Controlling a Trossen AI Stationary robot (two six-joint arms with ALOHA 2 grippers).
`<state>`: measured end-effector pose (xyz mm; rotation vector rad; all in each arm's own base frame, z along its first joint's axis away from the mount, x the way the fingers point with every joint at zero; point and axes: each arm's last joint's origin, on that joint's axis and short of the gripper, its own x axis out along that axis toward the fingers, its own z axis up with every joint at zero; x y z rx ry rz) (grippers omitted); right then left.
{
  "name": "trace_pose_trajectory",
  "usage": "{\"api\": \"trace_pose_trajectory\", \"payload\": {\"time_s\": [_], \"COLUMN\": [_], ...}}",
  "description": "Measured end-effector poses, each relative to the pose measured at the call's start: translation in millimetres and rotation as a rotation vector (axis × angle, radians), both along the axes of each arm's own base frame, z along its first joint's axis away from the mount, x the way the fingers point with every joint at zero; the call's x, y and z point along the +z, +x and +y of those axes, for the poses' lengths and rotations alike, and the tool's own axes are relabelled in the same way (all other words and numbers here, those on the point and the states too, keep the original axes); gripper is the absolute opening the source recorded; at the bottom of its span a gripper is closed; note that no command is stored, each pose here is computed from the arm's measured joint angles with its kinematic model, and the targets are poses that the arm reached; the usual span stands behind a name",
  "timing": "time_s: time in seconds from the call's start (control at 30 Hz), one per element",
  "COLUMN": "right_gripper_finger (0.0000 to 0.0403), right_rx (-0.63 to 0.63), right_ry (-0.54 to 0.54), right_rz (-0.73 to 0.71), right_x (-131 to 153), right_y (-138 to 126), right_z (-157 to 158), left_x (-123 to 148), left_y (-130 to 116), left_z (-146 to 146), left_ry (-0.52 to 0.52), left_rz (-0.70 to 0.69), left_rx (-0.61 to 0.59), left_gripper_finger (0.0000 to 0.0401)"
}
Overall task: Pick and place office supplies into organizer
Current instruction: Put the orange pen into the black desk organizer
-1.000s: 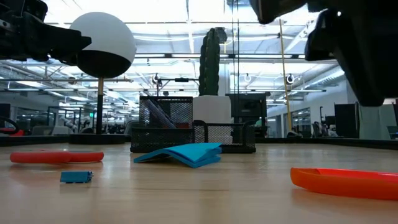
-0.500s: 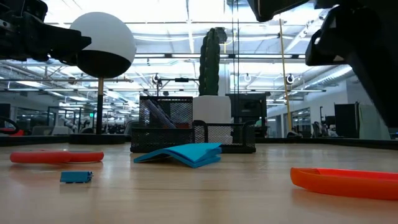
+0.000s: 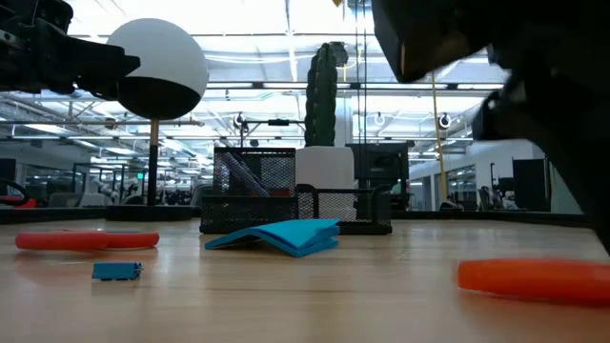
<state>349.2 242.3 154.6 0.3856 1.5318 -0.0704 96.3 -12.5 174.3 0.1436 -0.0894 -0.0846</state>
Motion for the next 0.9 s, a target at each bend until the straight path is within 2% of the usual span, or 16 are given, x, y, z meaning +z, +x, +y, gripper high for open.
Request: {"api": "trace_pose_trajectory", "payload": {"time_s": [0.47,0.57,0.73,0.9], "right_gripper_finger": [0.0088,0.0074,0.0020,0.0023], "right_rx": [0.012,0.028,0.078,0.096], "right_ry": [-0.012,-0.015,-0.017,-0.016], "right_rz": [0.018,0.018,0.013,0.018], "right_x": [-15.4,-15.5,-15.9,-16.6], "right_y": [-4.2,-4.5,-4.8,-4.9], "right_z": [-3.2,-3.4,-3.5,-4.2], "left_x": [0.0,0.1,0.0,0.0], "left_y": [0.0,0.0,0.0,0.0], "left_z": [0.0,0.0,0.0,0.0], "left_ry": [0.000,0.000,0.000,0.000], "left_rz": [-0.001,-0.001,0.000,0.000], "left_rx": [0.000,0.000,0.000,0.000], "left_gripper_finger": [0.0145,0.0145,0.0145,0.0145]}}
